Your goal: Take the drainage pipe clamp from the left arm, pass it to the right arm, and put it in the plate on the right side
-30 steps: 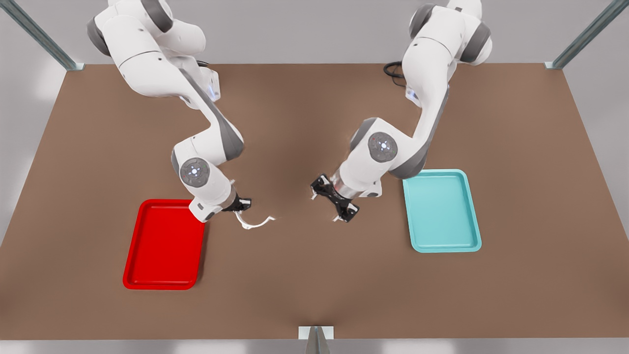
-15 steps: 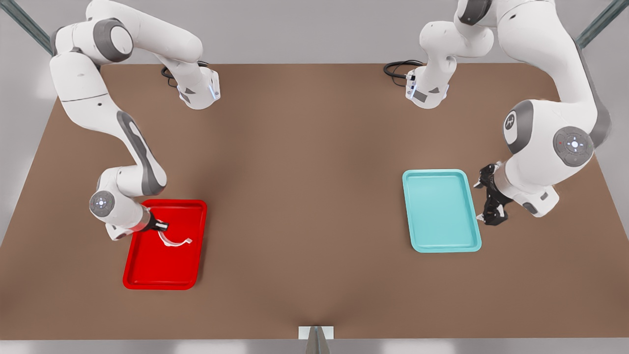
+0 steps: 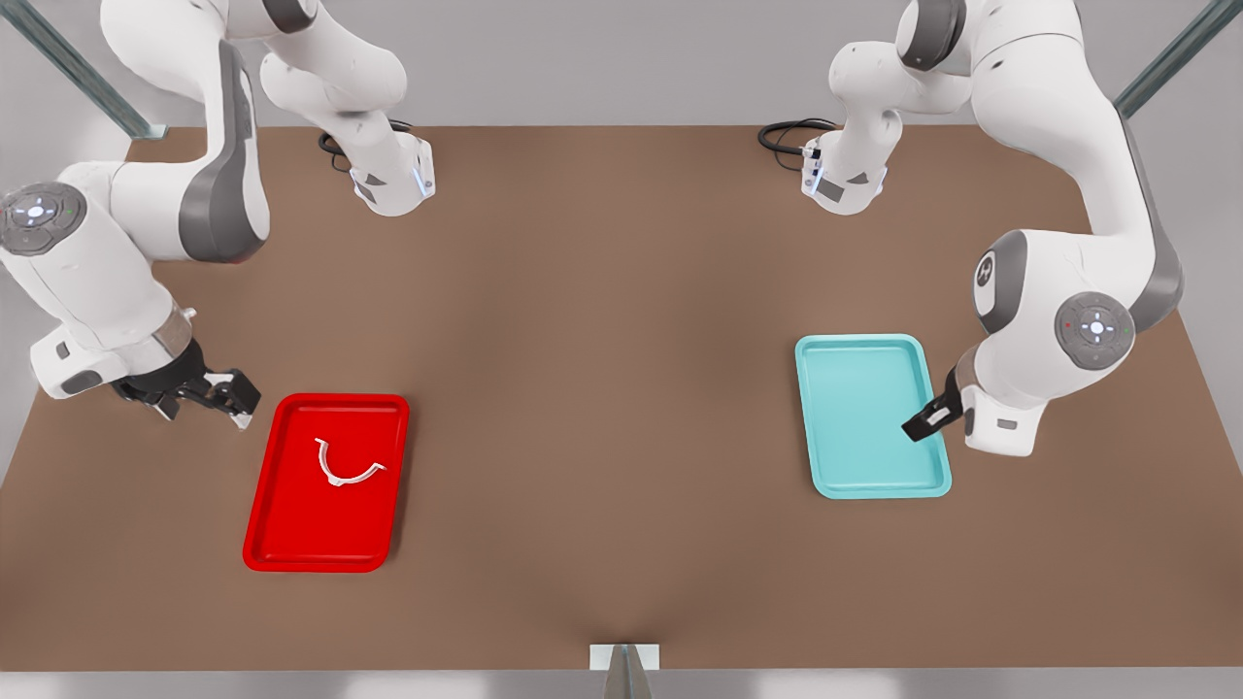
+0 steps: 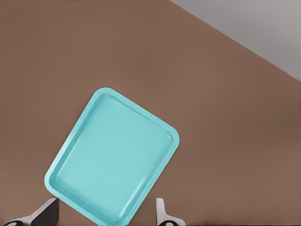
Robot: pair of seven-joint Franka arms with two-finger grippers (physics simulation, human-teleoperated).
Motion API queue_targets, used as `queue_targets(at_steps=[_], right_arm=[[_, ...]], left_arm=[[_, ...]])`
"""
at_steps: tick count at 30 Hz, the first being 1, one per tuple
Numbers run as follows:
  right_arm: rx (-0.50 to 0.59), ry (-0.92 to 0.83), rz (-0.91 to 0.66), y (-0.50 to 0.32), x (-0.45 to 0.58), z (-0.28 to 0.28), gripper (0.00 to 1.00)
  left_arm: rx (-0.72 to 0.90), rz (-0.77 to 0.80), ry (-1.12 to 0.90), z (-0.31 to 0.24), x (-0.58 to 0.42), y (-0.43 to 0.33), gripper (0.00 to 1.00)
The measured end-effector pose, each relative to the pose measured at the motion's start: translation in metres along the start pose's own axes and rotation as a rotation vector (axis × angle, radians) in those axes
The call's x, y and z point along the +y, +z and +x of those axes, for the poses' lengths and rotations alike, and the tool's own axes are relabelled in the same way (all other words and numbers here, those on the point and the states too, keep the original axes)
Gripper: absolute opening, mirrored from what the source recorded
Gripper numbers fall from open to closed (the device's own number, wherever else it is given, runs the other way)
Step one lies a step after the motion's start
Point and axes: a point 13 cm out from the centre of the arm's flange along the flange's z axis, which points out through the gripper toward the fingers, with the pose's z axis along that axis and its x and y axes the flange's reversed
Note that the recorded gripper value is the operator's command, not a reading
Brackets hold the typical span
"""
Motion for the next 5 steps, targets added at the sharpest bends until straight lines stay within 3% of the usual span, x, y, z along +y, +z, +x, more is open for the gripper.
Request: queue_targets(at_steps=[5], right_arm=[[0.134,-0.074,-0.038,0.010,0.032,0.047,1.00]], left_arm=[[0.005,-0.003,0.165,0.004,-0.003,0.000,1.00]])
